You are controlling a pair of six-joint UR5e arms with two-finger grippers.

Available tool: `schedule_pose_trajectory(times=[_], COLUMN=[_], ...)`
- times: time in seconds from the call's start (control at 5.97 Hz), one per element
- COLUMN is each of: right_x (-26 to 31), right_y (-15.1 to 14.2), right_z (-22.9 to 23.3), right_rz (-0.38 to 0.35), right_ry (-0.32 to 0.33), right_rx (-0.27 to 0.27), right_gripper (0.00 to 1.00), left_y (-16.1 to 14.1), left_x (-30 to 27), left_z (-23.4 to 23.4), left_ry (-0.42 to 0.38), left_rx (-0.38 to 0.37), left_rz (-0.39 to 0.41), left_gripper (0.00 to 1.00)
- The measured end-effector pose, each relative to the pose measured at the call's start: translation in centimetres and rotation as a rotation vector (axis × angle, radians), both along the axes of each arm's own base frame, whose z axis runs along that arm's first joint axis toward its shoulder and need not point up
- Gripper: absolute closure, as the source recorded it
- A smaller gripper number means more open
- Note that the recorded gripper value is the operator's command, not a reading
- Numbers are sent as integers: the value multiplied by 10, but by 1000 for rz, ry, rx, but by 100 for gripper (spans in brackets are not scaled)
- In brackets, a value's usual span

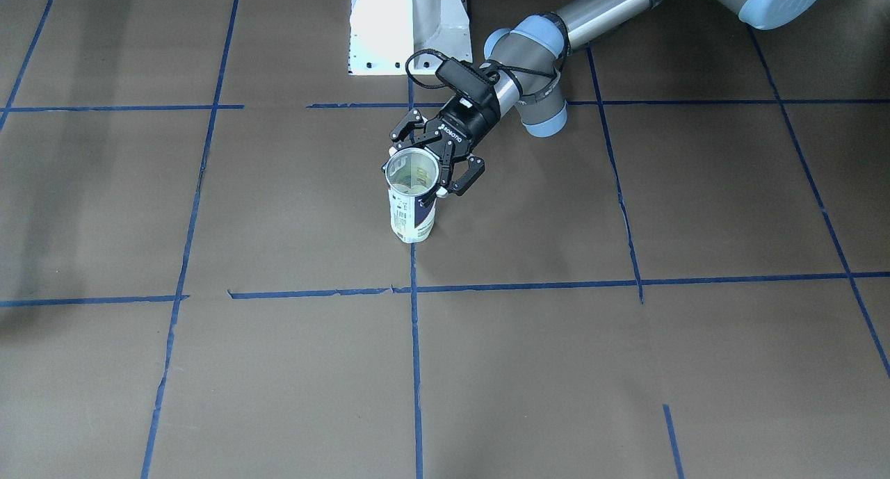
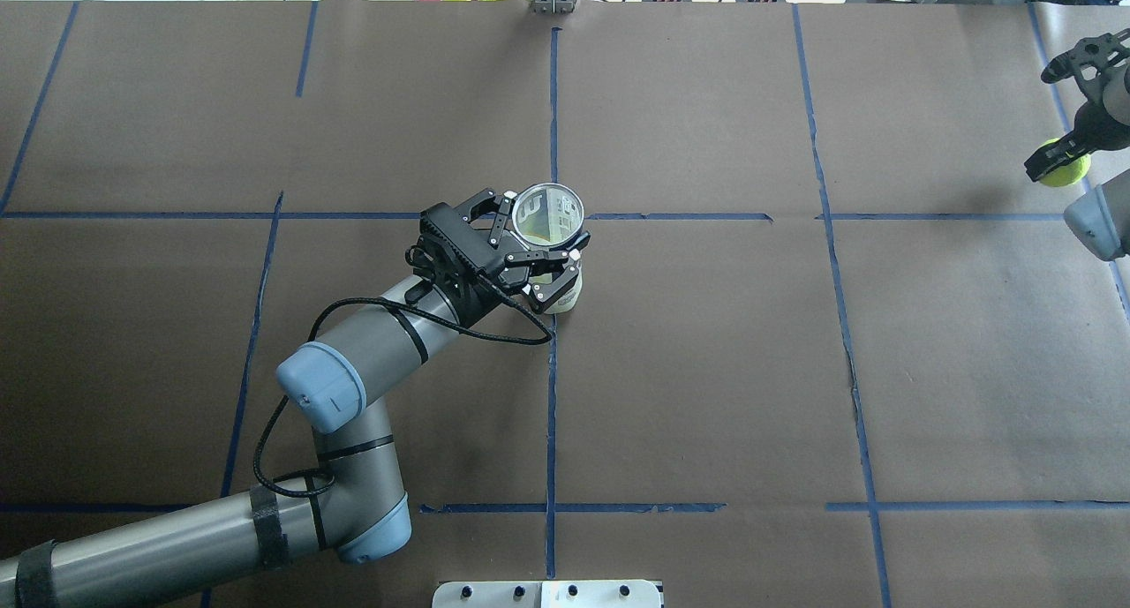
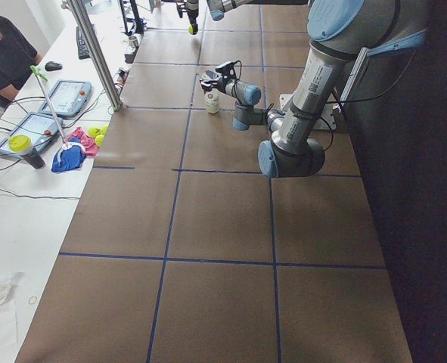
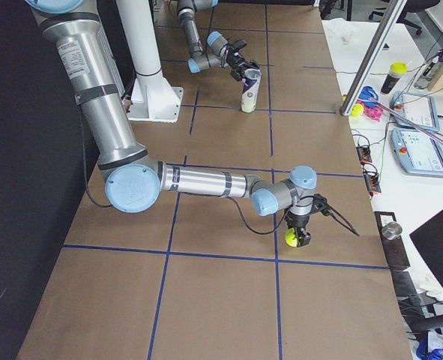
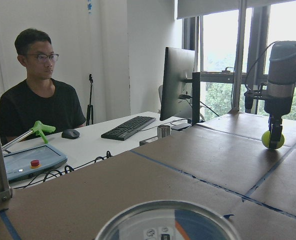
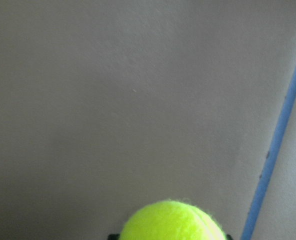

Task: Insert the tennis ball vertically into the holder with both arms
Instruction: 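Carry the second ball with the right gripper above the can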

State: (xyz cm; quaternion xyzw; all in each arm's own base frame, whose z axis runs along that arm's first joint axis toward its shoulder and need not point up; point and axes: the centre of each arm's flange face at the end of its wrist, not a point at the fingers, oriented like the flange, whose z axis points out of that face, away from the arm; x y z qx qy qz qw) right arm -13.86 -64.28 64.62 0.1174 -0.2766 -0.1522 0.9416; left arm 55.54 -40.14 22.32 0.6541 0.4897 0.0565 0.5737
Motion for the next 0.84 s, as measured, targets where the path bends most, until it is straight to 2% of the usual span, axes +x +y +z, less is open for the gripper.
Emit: schedule_pose_trajectory(times=[0.17, 0.33, 0.5, 0.84], right_x=[-3, -5, -15, -95], right_y=[7, 23, 54, 128], right_z=[-58, -135, -219, -389], right_rz=[33, 103, 166, 271], right_ry=[-109, -229, -325, -495], right_rx=[-17, -73, -140, -314], right_gripper=[100, 100, 100, 100], left_y=[0, 0, 0, 0], left_x=[0, 0, 0, 0], left_z=[-1, -1, 0, 3], left_ry=[1, 1, -1, -6], left_rx=[0, 1, 1, -1], left_rz=[0, 0, 0, -1], left_gripper=[17, 17, 17, 17])
